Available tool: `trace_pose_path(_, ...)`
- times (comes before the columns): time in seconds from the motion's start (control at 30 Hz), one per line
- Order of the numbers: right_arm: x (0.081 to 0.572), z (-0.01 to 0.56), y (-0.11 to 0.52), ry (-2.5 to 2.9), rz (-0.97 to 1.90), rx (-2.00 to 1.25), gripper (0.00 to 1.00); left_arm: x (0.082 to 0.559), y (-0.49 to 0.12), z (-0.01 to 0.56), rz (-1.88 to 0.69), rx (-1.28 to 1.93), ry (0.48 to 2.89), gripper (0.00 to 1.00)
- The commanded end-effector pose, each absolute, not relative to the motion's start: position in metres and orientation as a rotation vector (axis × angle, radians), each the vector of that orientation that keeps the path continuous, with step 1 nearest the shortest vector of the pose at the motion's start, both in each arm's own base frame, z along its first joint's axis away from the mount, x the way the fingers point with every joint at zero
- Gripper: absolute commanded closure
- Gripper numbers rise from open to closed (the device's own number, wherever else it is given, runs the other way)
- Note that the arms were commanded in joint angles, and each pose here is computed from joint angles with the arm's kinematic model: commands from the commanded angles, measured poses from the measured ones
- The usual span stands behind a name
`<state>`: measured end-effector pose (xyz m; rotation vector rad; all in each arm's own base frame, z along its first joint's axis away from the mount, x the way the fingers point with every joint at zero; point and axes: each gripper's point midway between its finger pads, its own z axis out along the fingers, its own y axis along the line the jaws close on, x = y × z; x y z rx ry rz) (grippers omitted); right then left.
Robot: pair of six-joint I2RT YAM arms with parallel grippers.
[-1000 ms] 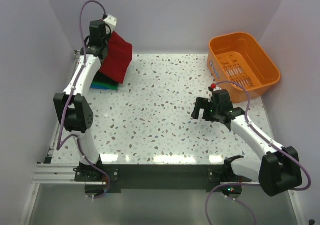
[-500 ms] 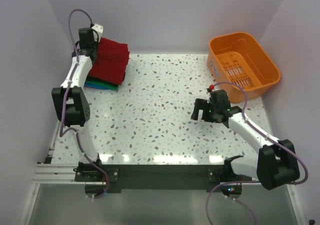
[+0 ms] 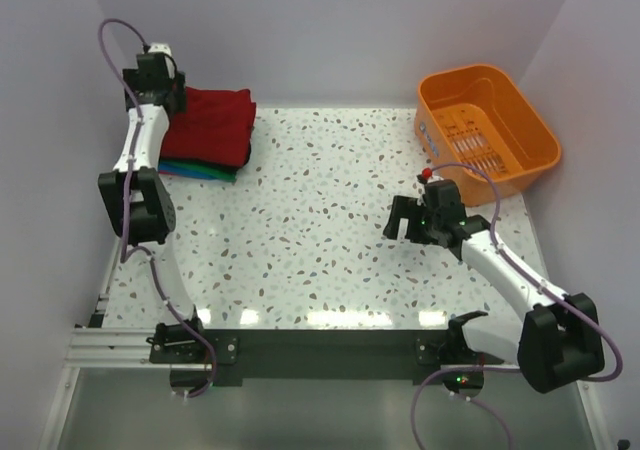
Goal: Fold and stack the t-shirts
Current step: Neatly place the folded tshirt to the corner
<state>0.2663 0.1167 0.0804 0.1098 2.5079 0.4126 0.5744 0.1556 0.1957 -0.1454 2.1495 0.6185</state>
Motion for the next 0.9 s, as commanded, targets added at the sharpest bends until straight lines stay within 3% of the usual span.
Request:
trace_pose_path(0.0, 0.273, 0.111, 0.119, 2.418, 0.440, 0.107, 0.01, 0.560, 0.131, 0.315, 0.387, -0.359, 1.924, 0.00)
trace_pose_path(0.2, 0.269, 0.122, 0.113, 2.393, 0.415, 0.127, 0.01, 0.508, 0.047, 0.349, -0.036, -0.391, 1.898, 0.00)
trace_pose_path(0.27, 0.267, 0.127, 0.110, 2.377, 0.410, 0.130, 0.01, 0.485, 0.018, 0.314, -0.042, -0.423, 1.966, 0.00)
trace_pose_path(0.3, 0.266, 0.128, 0.108, 2.374, 0.400, 0.134, 0.01, 0.469, -0.008, 0.335, -0.077, -0.368, 1.898, 0.00)
trace_pose_path(0.33, 0.264, 0.131, 0.108, 2.359, 0.402, 0.133, 0.01, 0.457, -0.046, 0.327, -0.126, -0.284, 1.903, 0.00)
trace_pose_path(0.37, 0.264, 0.131, 0.107, 2.358, 0.401, 0.145, 0.01, 0.441, -0.065, 0.285, -0.131, -0.226, 1.978, 0.00)
trace_pose_path(0.4, 0.262, 0.131, 0.105, 2.359, 0.394, 0.149, 0.01, 0.423, -0.089, 0.294, -0.188, -0.170, 1.942, 0.00)
trace_pose_path(0.63, 0.251, 0.129, 0.101, 2.342, 0.392, 0.169, 0.01, 0.313, -0.107, 0.171, -0.329, -0.339, 2.131, 0.00)
trace_pose_path(0.7, 0.247, 0.127, 0.099, 2.335, 0.391, 0.174, 0.01, 0.294, -0.110, 0.165, -0.377, -0.313, 2.122, 0.00)
trace_pose_path(0.87, 0.247, 0.126, 0.088, 2.292, 0.345, 0.250, 0.01, 0.251, -0.065, 0.118, -0.130, -0.492, 2.249, 0.00)
